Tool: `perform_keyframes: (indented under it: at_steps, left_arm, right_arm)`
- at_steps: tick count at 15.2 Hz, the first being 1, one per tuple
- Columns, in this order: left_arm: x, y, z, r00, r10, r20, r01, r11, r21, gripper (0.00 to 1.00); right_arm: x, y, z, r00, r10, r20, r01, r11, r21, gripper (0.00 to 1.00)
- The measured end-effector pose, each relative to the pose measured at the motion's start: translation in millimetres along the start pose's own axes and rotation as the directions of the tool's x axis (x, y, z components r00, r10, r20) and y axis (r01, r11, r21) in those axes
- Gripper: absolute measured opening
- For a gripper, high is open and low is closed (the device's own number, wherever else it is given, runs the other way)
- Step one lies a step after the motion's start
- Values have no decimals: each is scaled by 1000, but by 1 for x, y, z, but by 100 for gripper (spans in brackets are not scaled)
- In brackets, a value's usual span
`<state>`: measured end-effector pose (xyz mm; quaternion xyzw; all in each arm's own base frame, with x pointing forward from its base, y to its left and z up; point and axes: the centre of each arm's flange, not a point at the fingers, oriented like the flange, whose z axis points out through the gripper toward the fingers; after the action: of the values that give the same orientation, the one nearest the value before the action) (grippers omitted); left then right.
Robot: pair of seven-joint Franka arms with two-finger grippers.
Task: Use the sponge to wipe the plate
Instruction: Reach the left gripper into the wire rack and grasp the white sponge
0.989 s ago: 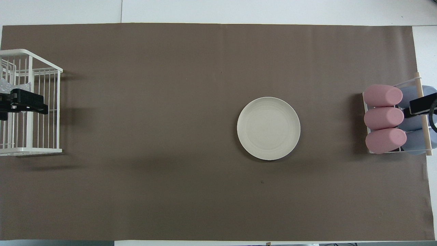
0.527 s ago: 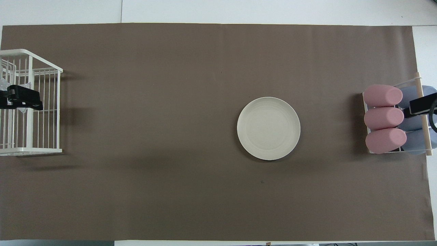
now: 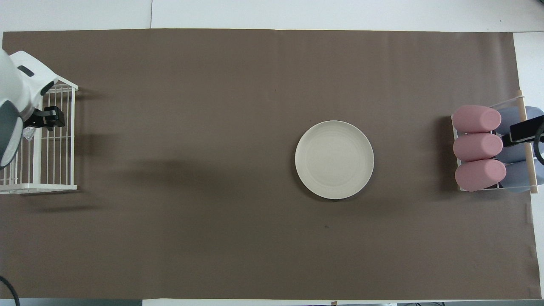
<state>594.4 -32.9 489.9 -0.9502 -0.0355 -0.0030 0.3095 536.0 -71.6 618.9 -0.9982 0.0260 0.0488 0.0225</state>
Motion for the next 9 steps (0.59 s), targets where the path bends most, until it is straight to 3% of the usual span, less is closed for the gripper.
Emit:
perform_keyframes:
  at_steps: [4, 9]
  left_arm:
    - [19, 27, 43, 997, 71, 1, -70, 987, 142, 100]
    - [26, 40, 63, 993, 114, -4, -111, 976, 189, 100]
  right_arm:
    - [0, 0, 0, 1000, 0, 0, 0, 1000, 0, 100]
    - [0, 0, 0, 1000, 0, 0, 0, 1000, 0, 100]
